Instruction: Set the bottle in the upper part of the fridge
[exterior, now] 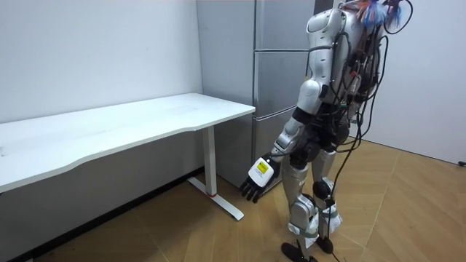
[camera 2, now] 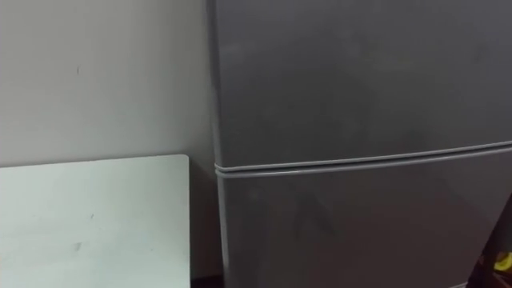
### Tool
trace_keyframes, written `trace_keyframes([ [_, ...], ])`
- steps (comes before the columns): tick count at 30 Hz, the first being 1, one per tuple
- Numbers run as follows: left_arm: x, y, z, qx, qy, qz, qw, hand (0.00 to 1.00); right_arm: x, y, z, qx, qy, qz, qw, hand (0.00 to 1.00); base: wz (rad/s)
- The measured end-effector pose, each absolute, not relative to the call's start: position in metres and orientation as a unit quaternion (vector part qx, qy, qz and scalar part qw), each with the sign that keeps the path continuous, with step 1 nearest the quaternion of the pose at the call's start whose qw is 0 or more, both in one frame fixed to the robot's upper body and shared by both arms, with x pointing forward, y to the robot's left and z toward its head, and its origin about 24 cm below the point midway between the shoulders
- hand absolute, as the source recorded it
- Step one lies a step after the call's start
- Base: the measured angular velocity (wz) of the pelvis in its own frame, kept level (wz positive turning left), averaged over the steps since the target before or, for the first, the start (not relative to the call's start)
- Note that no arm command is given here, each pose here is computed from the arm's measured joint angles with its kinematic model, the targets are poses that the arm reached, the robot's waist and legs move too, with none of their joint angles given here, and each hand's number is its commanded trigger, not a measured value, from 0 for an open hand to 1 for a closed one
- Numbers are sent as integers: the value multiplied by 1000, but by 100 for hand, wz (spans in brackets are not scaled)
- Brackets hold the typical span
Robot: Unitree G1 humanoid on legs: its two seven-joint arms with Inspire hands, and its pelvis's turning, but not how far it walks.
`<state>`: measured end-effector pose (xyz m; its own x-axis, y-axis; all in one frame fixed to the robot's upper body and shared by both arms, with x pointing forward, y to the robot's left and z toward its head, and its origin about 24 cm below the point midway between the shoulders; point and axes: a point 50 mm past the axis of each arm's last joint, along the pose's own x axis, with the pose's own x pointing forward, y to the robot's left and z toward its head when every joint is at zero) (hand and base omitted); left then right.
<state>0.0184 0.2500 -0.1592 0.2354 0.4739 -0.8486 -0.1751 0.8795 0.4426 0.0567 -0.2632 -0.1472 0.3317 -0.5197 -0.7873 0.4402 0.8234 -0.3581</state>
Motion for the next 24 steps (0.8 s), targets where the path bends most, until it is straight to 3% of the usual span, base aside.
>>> trace_keyframes([
  [10,15,245,-160,136,586,180,778,0,60,-232,-159,-97,538,-100,831,0,0],
  [24,20,240,-162,143,584,159,783,0,66,-224,-161,-92,543,-72,832,0,6],
])
